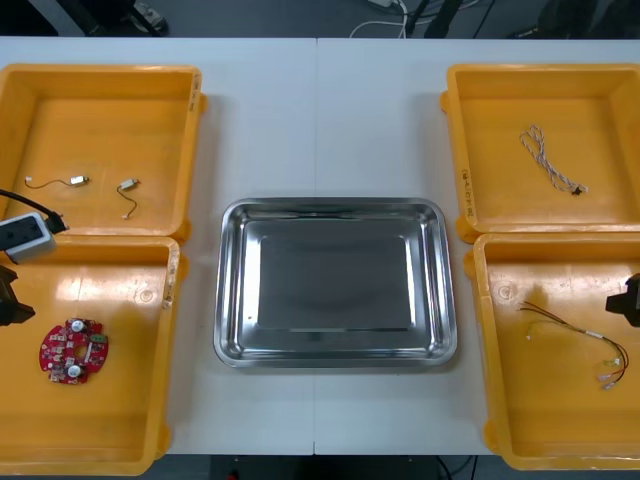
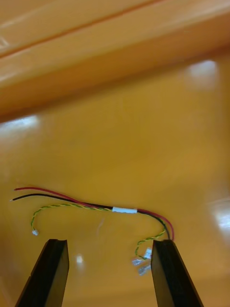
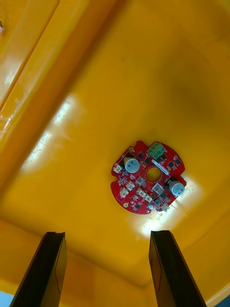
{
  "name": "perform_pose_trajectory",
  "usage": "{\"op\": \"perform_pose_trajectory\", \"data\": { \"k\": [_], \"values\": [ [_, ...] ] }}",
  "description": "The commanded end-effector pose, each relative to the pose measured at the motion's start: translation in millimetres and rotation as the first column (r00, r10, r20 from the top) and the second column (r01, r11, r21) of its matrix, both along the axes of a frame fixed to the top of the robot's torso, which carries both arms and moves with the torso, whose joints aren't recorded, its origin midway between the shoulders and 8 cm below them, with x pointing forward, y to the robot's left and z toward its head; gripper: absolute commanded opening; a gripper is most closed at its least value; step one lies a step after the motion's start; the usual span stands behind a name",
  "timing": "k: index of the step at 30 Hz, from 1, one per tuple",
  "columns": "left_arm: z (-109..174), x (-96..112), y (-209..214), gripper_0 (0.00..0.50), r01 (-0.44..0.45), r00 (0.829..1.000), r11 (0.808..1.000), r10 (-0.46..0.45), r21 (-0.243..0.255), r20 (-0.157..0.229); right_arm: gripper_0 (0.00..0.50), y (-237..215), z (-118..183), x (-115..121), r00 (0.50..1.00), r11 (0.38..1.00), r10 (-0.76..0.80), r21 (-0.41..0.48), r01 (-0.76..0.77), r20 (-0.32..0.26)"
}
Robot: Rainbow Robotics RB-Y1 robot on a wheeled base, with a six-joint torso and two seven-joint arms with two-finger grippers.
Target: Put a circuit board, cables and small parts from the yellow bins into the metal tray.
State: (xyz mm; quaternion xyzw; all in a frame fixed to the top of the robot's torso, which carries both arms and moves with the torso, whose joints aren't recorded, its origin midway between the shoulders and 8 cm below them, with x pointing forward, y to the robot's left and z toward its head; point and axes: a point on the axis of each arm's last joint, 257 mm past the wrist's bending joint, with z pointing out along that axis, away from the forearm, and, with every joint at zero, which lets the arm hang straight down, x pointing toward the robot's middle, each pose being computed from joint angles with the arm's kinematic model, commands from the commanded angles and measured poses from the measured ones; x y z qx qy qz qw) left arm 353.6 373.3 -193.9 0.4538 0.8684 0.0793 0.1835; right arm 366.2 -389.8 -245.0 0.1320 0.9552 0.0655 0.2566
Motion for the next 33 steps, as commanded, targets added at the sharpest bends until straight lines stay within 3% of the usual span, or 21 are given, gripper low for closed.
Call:
{"op": "perform_pose_trajectory", "data": {
  "k": [1, 4, 9, 17, 23, 26, 33],
  "values": [
    [11, 12, 1, 0.5, 0.168, 0.985, 0.98, -0.172, 0.108, 0.032, 0.5, 14, -6, -3, 0.997, 0.994, -0.074, 0.079, 0.073, 0.018],
    [12, 18, -2, 0.5, 0.226, 0.971, 0.964, -0.234, 0.137, 0.046, 0.5, 16, -11, -5, 0.994, 0.989, -0.109, 0.102, 0.107, 0.01],
    [6, 21, -5, 0.5, 0.299, 0.95, 0.937, -0.311, 0.179, 0.038, 0.5, 18, -19, -8, 0.978, 0.965, -0.209, 0.155, 0.21, -0.026],
    [-12, 16, -12, 0.5, 0.343, 0.937, 0.919, -0.35, 0.195, 0.001, 0.5, 14, -26, -16, 0.935, 0.916, -0.342, 0.19, 0.354, -0.092],
    [-24, 19, -13, 0.5, 0.361, 0.929, 0.903, -0.37, 0.231, -0.003, 0.5, 13, -27, -19, 0.889, 0.867, -0.435, 0.2, 0.457, -0.143],
    [-32, 21, -10, 0.5, 0.368, 0.925, 0.893, -0.379, 0.261, -0.007, 0.5, 15, -27, -20, 0.855, 0.832, -0.488, 0.203, 0.516, -0.174],
    [-51, 16, -16, 0.5, 0.39, 0.916, 0.884, -0.401, 0.257, -0.01, 0.5, 14, -29, -12, 0.773, 0.749, -0.584, 0.203, 0.631, -0.248]
  ]
}}
